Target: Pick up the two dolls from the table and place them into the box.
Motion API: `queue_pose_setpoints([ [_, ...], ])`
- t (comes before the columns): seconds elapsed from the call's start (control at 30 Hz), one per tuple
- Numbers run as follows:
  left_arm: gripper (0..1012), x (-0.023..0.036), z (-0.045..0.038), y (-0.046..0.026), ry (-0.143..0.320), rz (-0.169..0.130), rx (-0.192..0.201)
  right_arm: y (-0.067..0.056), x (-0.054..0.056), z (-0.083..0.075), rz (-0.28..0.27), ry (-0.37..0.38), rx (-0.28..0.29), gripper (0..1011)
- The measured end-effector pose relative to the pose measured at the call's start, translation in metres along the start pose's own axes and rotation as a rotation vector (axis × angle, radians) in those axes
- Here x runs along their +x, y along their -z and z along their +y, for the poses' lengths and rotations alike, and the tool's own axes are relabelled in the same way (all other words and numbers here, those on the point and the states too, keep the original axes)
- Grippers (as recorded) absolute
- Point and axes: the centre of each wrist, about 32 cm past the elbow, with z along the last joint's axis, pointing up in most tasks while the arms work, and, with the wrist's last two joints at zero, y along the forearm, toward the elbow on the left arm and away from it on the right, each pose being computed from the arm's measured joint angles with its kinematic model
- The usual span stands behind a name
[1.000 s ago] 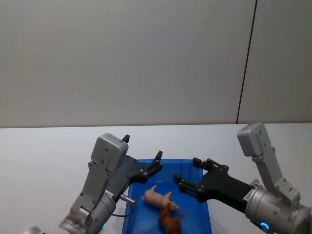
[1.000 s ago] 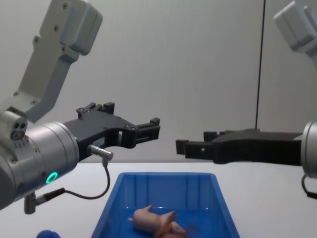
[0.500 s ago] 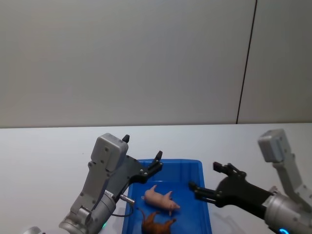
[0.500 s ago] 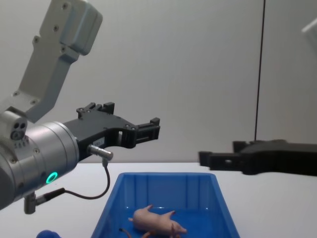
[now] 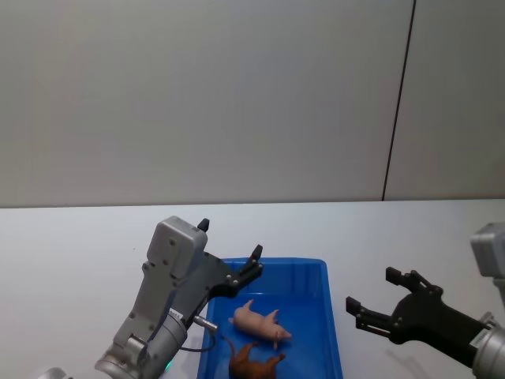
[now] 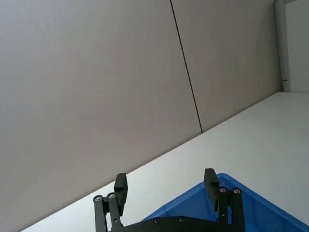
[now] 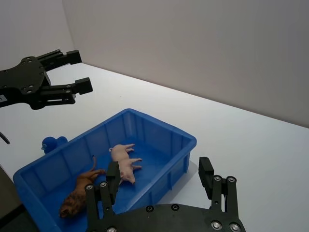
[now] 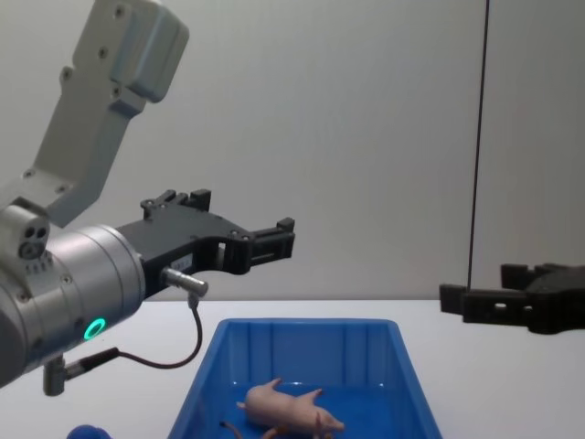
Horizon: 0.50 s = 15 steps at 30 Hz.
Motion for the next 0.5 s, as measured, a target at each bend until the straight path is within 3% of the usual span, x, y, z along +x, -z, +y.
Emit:
queue_pose_setpoints([
  [0.3,1002,0.0007,0.0083,0.0002,-0.029,-0.011,0.028,0.002,0.003,-0.009,-0.005,0.014,0.006,1001],
  [0.5,1002,0.0008,0.0239,0.0022,-0.084,-0.010,0.088,0.003,0.005,-0.013,-0.006,0.019,0.008,1001],
])
